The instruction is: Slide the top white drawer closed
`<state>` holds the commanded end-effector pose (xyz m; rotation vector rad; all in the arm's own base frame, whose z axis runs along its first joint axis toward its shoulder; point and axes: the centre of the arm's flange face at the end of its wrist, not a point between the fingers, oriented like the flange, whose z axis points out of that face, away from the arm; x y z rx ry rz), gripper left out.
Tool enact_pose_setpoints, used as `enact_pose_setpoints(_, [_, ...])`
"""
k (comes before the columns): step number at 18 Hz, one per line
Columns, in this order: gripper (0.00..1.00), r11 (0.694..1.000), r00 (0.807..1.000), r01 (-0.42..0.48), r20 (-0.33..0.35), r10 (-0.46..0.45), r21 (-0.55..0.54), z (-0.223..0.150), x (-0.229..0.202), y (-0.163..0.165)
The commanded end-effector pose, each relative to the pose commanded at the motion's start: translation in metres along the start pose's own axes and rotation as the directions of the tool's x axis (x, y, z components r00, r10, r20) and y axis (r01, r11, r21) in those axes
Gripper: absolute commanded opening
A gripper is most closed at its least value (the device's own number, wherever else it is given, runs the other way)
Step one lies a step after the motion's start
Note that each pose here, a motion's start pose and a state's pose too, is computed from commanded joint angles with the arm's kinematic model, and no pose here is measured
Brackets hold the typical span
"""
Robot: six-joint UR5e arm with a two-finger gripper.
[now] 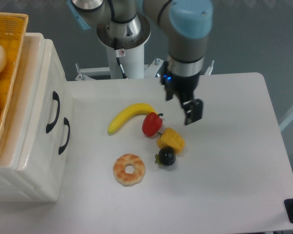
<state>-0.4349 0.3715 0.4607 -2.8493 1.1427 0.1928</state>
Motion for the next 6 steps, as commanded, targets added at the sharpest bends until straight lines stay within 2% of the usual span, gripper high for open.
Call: enact_pose_setpoints(6, [1.0,1.0,1.0,-0.006,-0.001,0.006,0.011,-0.001,0.008,0.034])
